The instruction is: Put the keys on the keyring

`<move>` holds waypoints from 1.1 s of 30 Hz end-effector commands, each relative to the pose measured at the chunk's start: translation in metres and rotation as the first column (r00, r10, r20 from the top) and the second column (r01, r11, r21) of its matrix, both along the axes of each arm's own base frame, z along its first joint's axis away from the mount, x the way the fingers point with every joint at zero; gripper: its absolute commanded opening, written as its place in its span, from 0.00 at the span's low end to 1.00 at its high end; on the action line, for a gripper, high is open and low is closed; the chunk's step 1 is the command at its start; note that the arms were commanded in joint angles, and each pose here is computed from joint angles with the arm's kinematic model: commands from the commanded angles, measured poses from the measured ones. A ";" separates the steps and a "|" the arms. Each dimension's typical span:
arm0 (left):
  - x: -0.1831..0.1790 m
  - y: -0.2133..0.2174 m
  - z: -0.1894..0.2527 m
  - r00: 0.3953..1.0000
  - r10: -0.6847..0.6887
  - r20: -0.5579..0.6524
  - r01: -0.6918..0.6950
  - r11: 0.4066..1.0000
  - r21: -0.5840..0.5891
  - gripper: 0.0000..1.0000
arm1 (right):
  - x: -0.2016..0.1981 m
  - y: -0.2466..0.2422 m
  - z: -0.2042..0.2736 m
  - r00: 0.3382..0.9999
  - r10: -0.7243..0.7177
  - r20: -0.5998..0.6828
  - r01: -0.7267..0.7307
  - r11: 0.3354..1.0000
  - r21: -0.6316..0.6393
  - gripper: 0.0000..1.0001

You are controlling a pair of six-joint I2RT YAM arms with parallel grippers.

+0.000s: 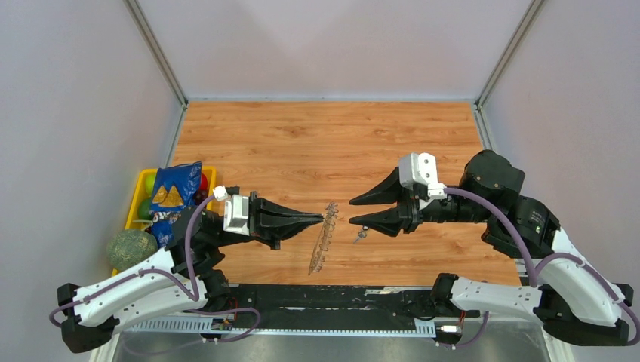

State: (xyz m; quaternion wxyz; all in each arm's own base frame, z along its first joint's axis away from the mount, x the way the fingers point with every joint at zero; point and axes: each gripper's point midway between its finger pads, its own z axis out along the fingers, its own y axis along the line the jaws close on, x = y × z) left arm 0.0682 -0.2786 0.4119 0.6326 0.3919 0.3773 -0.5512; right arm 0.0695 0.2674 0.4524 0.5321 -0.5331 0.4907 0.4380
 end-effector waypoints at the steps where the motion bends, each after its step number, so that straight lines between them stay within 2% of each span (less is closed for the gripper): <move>1: -0.001 0.005 0.013 1.000 0.004 0.009 -0.004 0.999 -0.050 0.00 | -0.011 0.007 0.022 0.998 0.069 -0.013 -0.068 0.996 0.063 0.40; 21: -0.004 0.004 0.011 1.000 -0.011 0.016 0.012 0.999 -0.045 0.00 | -0.008 0.031 0.017 0.991 0.116 -0.061 -0.112 0.991 0.068 0.39; 22: -0.004 0.005 0.011 1.000 -0.013 0.017 0.014 0.999 -0.045 0.00 | -0.025 0.000 0.041 0.994 0.113 -0.008 -0.111 0.983 0.146 0.38; 23: -0.004 0.005 0.012 1.000 -0.014 0.017 0.014 0.999 -0.047 0.00 | -0.009 0.026 0.019 0.993 0.105 -0.060 -0.100 0.992 0.078 0.38; 24: -0.005 0.005 0.012 1.000 -0.016 0.018 0.016 0.999 -0.048 0.00 | -0.007 0.028 0.018 0.993 0.095 -0.068 -0.090 0.993 0.074 0.38; 28: -0.007 0.007 0.014 0.999 -0.021 0.024 0.022 0.998 -0.051 0.00 | 0.004 0.019 0.030 0.993 -0.003 -0.118 0.018 0.992 0.123 0.37; 33: -0.007 0.008 0.014 0.999 -0.017 0.028 0.018 0.999 -0.044 0.00 | 0.020 0.016 0.031 0.944 -0.117 -0.308 0.166 0.976 0.139 0.34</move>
